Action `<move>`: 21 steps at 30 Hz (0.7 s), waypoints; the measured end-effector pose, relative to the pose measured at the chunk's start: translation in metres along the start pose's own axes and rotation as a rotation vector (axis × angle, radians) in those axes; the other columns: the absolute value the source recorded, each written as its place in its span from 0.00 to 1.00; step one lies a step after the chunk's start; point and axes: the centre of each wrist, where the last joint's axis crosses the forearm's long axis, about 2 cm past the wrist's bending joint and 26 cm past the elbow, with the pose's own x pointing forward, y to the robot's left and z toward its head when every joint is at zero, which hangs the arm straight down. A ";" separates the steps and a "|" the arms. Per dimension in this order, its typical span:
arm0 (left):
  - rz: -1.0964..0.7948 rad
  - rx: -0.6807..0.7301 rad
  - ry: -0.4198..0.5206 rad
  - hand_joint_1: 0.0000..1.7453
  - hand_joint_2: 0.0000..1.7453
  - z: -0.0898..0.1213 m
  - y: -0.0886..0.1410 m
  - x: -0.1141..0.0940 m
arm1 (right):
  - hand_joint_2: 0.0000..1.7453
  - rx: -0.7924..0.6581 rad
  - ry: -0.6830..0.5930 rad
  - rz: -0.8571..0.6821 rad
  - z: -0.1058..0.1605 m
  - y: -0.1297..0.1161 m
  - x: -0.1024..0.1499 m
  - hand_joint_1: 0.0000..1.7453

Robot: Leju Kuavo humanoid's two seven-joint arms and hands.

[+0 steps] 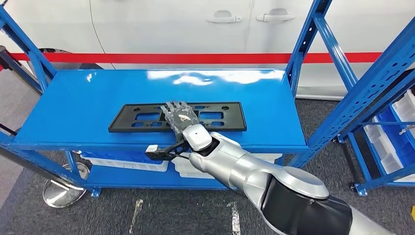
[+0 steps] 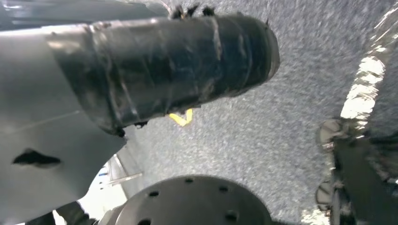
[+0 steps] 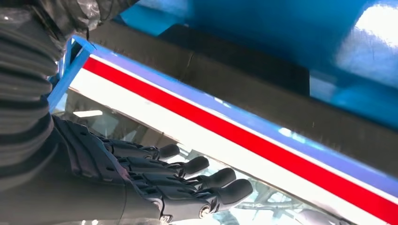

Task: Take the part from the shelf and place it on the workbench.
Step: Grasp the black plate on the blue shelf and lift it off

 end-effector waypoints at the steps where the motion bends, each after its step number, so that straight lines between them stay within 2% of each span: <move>1: 0.000 0.001 0.000 0.00 0.00 0.000 0.000 0.000 | 1.00 0.003 0.001 -0.003 0.000 0.000 0.000 0.00; 6: 0.000 0.004 -0.002 0.00 0.00 -0.001 0.002 -0.002 | 1.00 0.052 0.059 -0.003 -0.001 0.001 -0.005 0.00; 15: 0.014 0.010 0.026 0.00 0.00 -0.002 0.004 -0.013 | 1.00 0.123 0.250 0.054 0.000 0.004 -0.062 0.00; 21: 0.014 0.016 0.027 0.00 0.00 -0.002 0.006 -0.015 | 1.00 0.151 0.291 0.067 0.006 0.014 -0.080 0.00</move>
